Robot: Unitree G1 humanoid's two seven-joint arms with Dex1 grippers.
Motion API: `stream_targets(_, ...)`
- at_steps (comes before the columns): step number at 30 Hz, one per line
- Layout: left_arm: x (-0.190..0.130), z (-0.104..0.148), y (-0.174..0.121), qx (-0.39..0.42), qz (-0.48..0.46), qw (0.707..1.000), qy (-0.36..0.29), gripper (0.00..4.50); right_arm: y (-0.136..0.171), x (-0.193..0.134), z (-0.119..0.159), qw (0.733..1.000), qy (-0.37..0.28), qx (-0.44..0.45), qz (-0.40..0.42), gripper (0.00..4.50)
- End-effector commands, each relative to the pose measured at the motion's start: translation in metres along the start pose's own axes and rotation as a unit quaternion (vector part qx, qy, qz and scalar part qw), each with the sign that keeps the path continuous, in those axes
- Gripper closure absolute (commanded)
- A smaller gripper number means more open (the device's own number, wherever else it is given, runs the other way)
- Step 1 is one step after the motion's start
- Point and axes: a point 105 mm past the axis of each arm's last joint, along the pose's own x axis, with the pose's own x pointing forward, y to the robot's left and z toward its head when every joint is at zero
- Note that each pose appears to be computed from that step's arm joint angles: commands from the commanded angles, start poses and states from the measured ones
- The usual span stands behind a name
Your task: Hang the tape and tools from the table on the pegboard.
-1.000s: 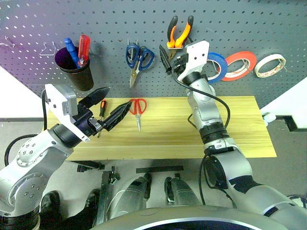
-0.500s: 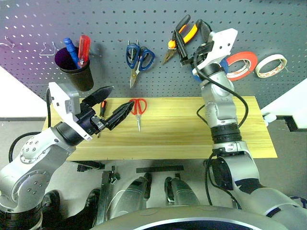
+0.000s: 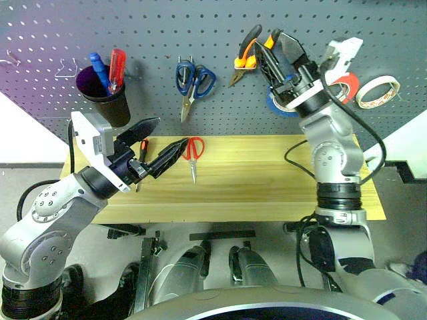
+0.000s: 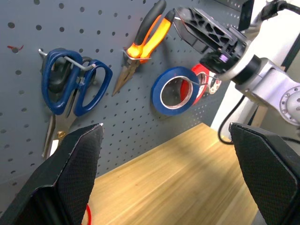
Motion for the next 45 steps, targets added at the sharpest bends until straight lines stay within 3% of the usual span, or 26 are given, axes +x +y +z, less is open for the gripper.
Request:
stream_targets(1, 0.000, 0.006, -0.003, 0.013, -0.007, 1.000, -0.015, 0.00, -0.012, -0.009, 0.017, 0.998, -0.003, -0.054, -0.009, 0.03)
stream_targets(5, 0.002, 0.007, -0.003, 0.012, -0.010, 1.000, -0.017, 0.00, -0.022, -0.019, 0.018, 0.998, 0.011, -0.064, -0.016, 0.03)
stream_targets(8, 0.002, 0.006, -0.003, 0.010, -0.010, 1.000, -0.016, 0.00, -0.010, -0.029, 0.016, 0.998, 0.033, -0.026, 0.044, 0.03)
stream_targets(13, 0.002, 0.003, 0.001, 0.010, -0.004, 1.000, -0.013, 0.00, 0.003, -0.059, -0.002, 0.979, 0.144, -0.013, 0.143, 0.03)
stream_targets(20, 0.003, -0.016, 0.019, -0.001, 0.042, 0.999, 0.008, 0.00, -0.007, -0.075, 0.011, 0.956, 0.211, -0.041, 0.199, 0.03)
stream_targets(30, 0.020, -0.084, 0.055, -0.052, 0.158, 0.983, 0.073, 0.00, 0.000, -0.111, 0.020, 0.910, 0.281, -0.015, 0.305, 0.03)
stream_targets(39, 0.032, -0.161, 0.081, -0.048, 0.286, 0.934, 0.206, 0.00, 0.007, -0.100, 0.040, 0.913, 0.267, -0.005, 0.307, 0.03)
stream_targets(45, 0.036, -0.185, 0.088, -0.046, 0.317, 0.914, 0.247, 0.00, 0.011, -0.101, 0.047, 0.915, 0.263, -0.007, 0.307, 0.03)
